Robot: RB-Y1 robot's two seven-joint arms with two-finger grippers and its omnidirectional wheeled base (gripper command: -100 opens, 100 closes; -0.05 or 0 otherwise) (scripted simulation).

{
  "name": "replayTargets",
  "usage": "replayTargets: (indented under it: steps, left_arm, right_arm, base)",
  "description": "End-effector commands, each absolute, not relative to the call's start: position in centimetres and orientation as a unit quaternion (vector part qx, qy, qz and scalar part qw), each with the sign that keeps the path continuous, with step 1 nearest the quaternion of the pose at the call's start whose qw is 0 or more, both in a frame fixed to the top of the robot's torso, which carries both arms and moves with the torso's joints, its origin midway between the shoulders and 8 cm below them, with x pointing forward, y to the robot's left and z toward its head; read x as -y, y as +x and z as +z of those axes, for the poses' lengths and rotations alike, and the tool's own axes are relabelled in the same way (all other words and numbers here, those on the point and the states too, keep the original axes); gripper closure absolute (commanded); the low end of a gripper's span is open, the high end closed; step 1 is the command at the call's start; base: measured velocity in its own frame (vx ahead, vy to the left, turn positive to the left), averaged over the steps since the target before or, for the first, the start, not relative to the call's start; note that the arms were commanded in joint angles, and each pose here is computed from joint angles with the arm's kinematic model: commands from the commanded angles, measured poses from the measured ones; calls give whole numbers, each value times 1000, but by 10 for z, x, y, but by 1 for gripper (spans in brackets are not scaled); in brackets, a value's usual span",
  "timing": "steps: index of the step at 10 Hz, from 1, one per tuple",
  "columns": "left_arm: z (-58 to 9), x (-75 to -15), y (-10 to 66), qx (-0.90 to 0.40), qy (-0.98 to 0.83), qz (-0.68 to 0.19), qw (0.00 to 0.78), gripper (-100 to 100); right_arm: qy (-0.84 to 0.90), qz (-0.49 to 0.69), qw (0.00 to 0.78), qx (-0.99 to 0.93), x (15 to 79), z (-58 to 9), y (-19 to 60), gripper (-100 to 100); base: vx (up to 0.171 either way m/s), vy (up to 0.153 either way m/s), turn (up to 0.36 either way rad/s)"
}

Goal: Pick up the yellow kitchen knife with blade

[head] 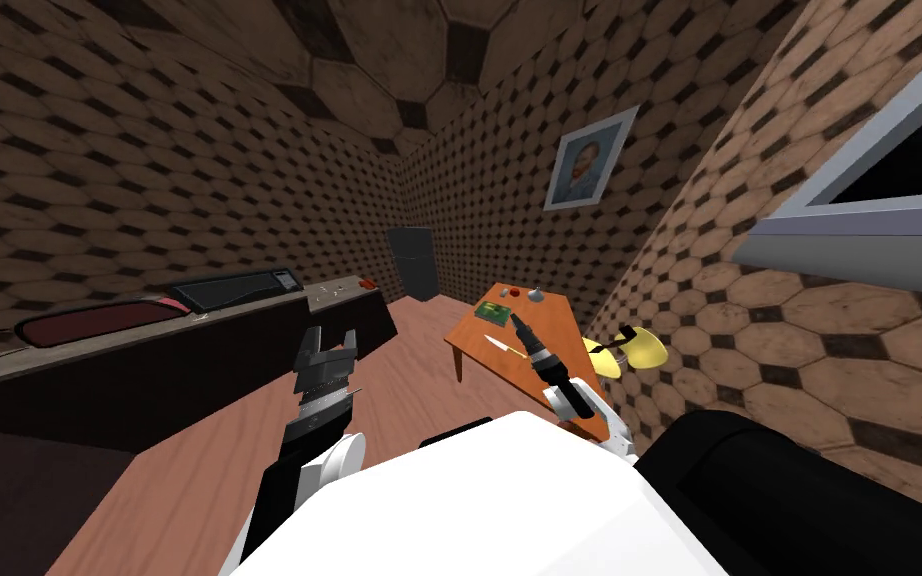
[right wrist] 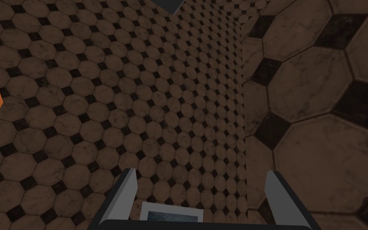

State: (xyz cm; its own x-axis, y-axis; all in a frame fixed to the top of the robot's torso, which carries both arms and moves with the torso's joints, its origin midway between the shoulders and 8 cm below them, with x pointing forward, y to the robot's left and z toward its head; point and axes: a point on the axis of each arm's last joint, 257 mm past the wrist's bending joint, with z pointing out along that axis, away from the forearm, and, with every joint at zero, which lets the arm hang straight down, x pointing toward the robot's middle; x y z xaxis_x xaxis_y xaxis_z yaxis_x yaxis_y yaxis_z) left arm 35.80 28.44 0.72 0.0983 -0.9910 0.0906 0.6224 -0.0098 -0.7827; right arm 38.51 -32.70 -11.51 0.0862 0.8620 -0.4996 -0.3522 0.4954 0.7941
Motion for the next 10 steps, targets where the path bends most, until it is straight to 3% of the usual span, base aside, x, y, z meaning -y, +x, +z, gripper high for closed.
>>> replayTargets:
  steps: [1,10]
  left_arm:
    - [7,-284,358,-263,-351,-618,653,0]
    - [7,-284,358,-263,-351,-618,653,0]
  right_arm:
    - [244,422,680,-548,332,-140,388,-100]
    - [229,346,610,-675,364,-252,373,-100]
  base:
    - [47,4,350]
    - [41,-12,247]
